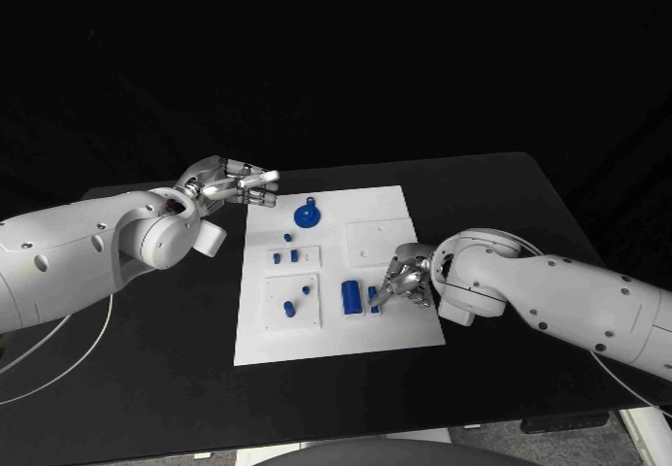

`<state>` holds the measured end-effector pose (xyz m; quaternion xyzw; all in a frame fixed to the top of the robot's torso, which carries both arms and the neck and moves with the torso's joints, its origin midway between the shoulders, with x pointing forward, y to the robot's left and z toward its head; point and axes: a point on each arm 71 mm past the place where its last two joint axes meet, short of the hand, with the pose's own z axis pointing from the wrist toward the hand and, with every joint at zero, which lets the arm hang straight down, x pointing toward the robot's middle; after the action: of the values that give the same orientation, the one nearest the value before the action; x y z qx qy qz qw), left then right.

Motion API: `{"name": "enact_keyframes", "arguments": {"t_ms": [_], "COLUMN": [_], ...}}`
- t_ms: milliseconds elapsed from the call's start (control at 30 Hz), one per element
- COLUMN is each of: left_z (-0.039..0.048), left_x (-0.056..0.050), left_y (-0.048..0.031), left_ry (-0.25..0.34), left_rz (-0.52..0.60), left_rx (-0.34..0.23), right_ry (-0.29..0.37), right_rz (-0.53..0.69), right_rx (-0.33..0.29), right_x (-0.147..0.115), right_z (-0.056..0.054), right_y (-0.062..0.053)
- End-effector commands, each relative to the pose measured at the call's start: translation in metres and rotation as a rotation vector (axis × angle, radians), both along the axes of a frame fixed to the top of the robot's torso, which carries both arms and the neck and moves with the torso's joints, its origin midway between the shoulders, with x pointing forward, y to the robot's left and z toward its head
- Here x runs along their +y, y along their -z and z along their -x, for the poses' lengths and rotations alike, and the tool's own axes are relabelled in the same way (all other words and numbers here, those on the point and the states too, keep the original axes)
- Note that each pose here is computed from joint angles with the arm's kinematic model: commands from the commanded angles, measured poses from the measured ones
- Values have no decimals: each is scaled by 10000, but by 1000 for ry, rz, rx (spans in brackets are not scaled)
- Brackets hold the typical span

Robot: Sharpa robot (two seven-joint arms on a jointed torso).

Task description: Assemble the parts on the task board

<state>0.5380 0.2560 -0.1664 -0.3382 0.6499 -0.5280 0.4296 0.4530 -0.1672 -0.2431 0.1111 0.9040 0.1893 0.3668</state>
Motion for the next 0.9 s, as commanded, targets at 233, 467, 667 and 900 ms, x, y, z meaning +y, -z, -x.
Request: {"name": "enact_keyframes", "arguments": {"t_ms": [233, 467, 667, 900], "left_z": [0, 0, -3, 1], "left_x": [-14, -6, 5, 5], "left_y": [-10, -10, -10, -10], "left_ry": [15, 14, 11, 12], "left_rz": [3, 2, 2, 2], "left_rx": [-2, -2, -3, -2], "right_ry": [-10, -6, -16, -21], "right_rz": [18, -44, -93, -81], "right_rx": [-26, -59, -128, -209], "right_x": [-47, -54, -57, -136], "right_z": [-5, -18, -17, -28], "right_y": [61, 30, -41, -121]}}
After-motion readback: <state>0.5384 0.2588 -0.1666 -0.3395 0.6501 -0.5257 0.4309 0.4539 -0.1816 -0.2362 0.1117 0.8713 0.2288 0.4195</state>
